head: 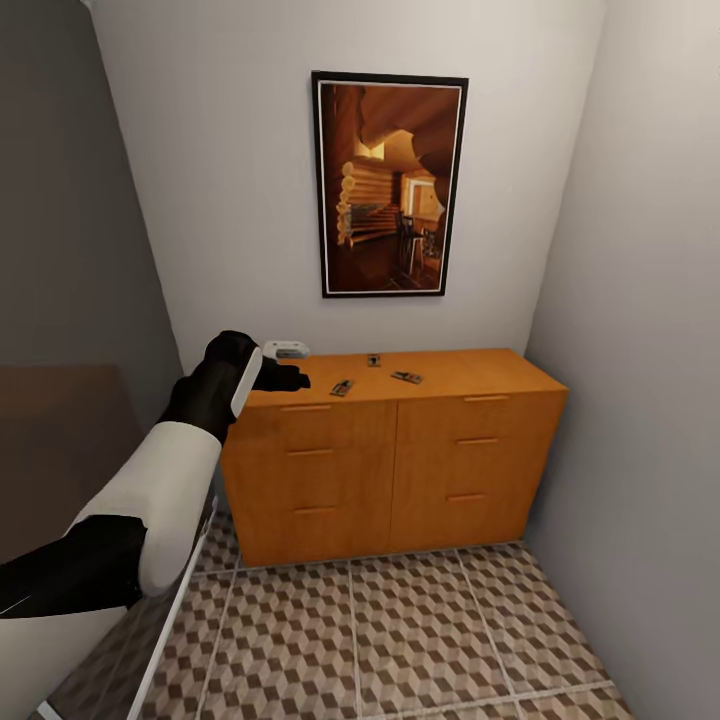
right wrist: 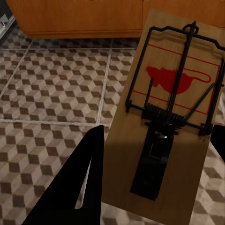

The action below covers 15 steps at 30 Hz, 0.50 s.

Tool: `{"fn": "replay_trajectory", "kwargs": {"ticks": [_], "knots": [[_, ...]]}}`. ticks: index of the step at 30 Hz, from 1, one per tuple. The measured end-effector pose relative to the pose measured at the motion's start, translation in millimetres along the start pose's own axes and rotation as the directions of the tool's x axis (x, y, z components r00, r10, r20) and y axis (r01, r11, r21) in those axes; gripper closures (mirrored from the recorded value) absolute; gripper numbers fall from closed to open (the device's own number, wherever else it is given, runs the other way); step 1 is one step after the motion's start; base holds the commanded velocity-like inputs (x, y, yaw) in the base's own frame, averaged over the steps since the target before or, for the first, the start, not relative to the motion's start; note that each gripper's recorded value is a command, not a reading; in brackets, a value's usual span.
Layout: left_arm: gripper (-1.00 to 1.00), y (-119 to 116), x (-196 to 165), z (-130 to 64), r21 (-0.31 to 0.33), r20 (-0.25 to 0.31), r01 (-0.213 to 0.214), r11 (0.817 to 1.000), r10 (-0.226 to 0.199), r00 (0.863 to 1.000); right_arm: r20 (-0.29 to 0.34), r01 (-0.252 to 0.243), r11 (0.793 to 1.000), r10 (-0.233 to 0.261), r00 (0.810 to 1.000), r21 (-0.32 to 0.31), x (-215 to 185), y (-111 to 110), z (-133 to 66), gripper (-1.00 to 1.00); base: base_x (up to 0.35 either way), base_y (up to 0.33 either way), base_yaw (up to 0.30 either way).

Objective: Take the four mousetraps from the cabinet in the bathroom and place them on the bathroom floor. Make sure all four end up on the same floor surface, and ensure that at least two of them are either under or directly next to the same bathroom sink.

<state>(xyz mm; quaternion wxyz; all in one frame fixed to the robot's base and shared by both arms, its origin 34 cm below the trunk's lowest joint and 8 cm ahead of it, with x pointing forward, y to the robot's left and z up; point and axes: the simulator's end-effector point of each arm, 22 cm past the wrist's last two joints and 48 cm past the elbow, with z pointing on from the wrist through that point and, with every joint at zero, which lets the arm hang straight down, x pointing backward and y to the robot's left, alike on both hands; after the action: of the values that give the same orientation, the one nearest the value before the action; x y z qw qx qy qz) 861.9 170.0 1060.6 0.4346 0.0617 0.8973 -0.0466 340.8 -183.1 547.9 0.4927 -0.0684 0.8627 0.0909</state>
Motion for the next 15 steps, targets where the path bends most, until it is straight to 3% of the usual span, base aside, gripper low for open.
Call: {"fn": "replay_trajectory", "kwargs": {"ticks": [11,15], "knots": [[-1.00,-1.5,-3.7,-5.3,-0.008,0.008,-0.021,1.000,0.021,1.000,0.008,0.002,1.000,-0.002,1.000,0.000,-2.7,-0.3,1.1,1.00,0.005,0.000,0.000],[-1.00,-3.3,-3.7,-5.8,-0.010,0.008,-0.031,0.999,0.031,0.999,0.009,0.002,1.000,-0.002,1.000,0.000,-2.8,-0.3,0.9,1.00,0.200,0.000,0.000]]}}
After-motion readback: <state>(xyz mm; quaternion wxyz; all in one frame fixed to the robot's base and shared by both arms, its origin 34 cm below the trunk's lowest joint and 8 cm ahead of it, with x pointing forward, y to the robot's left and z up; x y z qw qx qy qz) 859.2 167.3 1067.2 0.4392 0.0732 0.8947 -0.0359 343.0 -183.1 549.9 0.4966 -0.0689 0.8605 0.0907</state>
